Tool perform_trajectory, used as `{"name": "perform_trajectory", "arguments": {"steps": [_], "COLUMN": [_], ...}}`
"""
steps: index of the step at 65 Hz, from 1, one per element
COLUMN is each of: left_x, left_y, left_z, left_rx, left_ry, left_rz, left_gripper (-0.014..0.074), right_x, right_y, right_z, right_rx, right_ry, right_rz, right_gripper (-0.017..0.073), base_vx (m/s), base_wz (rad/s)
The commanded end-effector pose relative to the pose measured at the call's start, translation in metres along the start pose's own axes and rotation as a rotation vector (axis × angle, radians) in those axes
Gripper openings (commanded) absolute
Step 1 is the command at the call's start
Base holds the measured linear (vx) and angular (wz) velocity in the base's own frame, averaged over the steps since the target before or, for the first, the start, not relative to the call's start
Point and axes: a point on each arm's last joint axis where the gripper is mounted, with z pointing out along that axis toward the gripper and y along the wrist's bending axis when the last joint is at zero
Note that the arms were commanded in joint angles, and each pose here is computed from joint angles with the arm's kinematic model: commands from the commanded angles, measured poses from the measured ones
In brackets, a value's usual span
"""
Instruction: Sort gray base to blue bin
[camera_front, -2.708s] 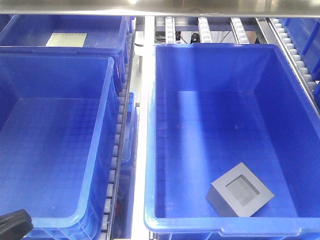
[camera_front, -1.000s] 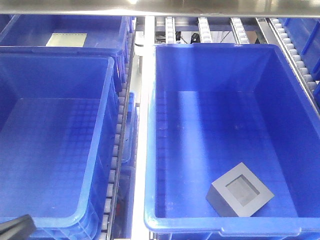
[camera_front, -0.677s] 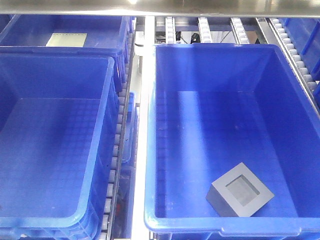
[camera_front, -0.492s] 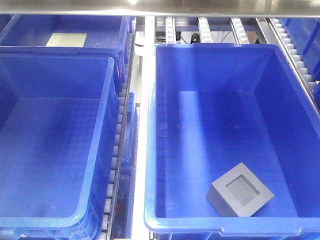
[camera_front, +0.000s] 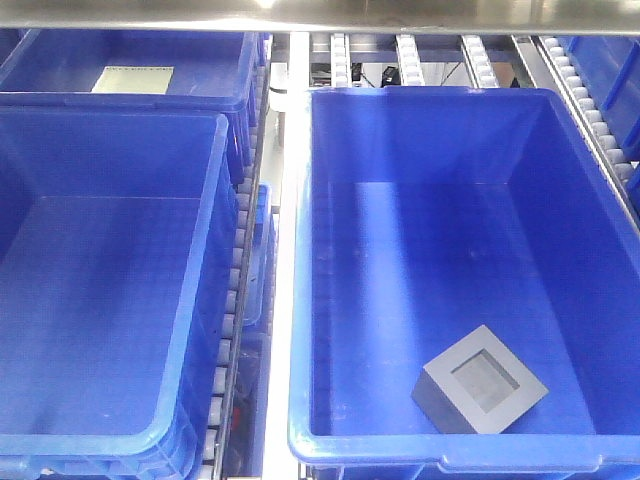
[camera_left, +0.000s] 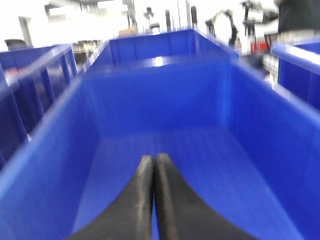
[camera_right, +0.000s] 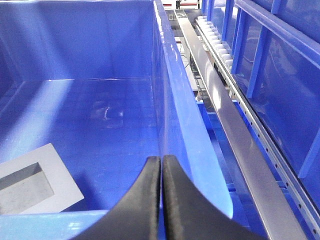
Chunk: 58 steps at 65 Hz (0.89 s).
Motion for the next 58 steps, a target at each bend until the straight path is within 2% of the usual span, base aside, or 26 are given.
{"name": "perform_trajectory", "arguments": {"steps": [1, 58], "left_x": [-0.0104, -0.0101], "left_y": [0.0005, 0.0005], "left_z": [-0.0019, -0.0018], "left_rx": [-0.005, -0.005], "left_ry": [-0.084, -0.080], "left_rz": [-0.012, -0.012], "left_gripper": [-0.0006, -0.0006], "right_x": [-0.0061, -0.0061], "right_y": [0.0000, 0.0000], "right_z": [-0.0002, -0.0002], "right_rx": [0.001, 0.001], "right_ry": [-0.074, -0.074], "right_rz": [-0.020, -0.020], "right_gripper": [-0.0005, -0.0005], "base_vx": [0.00, 0.00], "base_wz": [0.00, 0.00]}}
